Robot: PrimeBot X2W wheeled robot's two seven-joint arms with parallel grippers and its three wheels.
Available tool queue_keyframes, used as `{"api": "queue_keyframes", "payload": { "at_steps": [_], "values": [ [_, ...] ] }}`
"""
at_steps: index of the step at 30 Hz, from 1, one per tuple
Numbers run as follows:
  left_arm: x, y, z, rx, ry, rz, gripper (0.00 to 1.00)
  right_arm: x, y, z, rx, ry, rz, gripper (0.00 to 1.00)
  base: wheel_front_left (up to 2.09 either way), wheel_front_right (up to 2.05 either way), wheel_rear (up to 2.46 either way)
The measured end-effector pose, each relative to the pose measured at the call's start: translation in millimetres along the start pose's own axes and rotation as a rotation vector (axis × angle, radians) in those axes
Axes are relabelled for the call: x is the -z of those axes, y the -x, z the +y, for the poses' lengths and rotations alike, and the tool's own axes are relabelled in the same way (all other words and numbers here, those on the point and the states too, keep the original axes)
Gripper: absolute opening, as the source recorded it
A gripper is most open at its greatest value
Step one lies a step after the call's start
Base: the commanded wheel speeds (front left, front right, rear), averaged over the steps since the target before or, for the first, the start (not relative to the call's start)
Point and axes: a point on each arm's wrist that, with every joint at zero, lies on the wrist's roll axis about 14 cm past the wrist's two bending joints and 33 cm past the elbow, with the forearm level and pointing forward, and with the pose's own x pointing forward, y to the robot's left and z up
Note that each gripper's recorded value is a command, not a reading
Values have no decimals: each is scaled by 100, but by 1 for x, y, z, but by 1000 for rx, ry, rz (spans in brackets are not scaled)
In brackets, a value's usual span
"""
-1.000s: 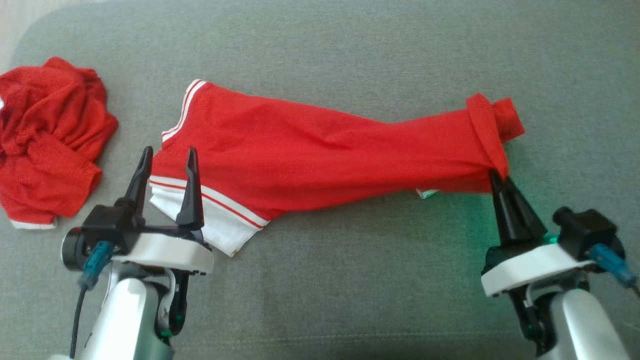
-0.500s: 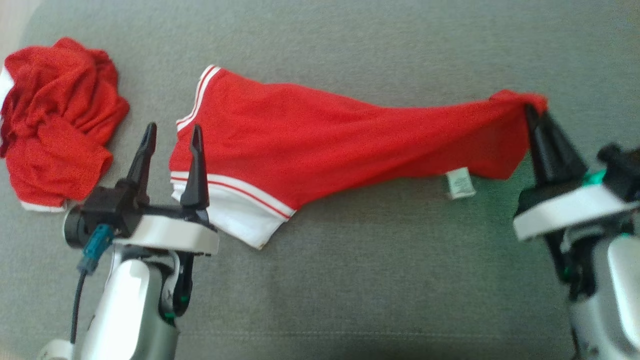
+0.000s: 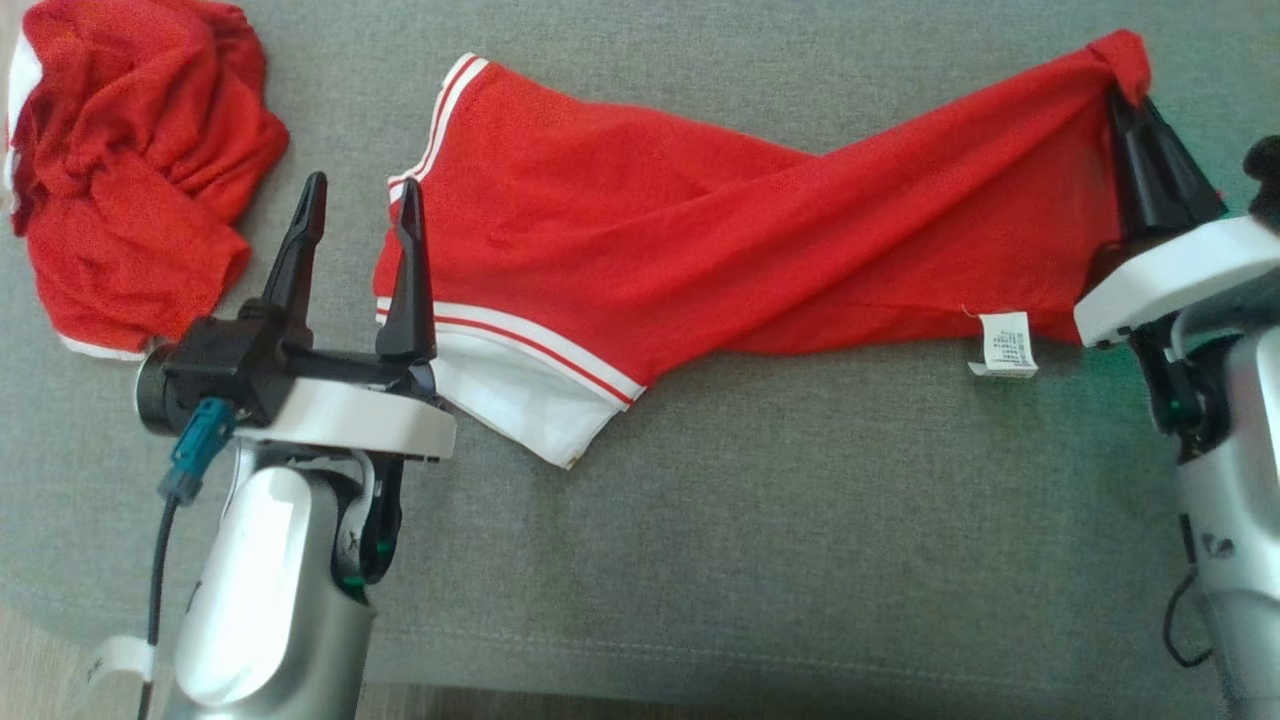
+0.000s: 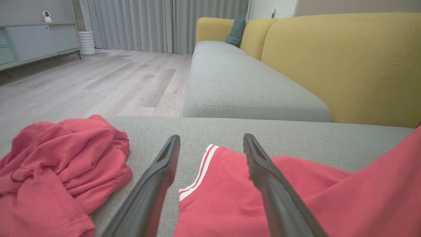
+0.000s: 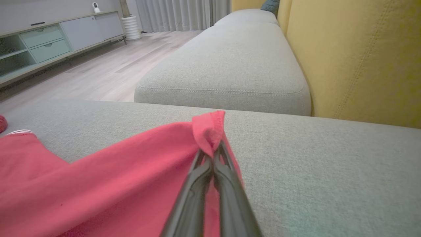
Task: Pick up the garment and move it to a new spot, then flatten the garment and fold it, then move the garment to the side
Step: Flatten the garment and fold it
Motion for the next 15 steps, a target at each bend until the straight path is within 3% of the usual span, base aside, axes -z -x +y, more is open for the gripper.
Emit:
{"api": "queue_keyframes", "payload": {
  "at_steps": [1,9,15],
  "values": [
    [1,0,0,1,1,3,100,2,-1,-1,1,-3,0,100,0,0,0],
    [1,-2,-10,31,-3,2,100,-6,13,-15,56,-41,-80,100,0,0,0],
    [-7,3,-18,49,-2,-14,100,-9,53,-24,119,-57,-149,100,0,0,0]
  ]
}}
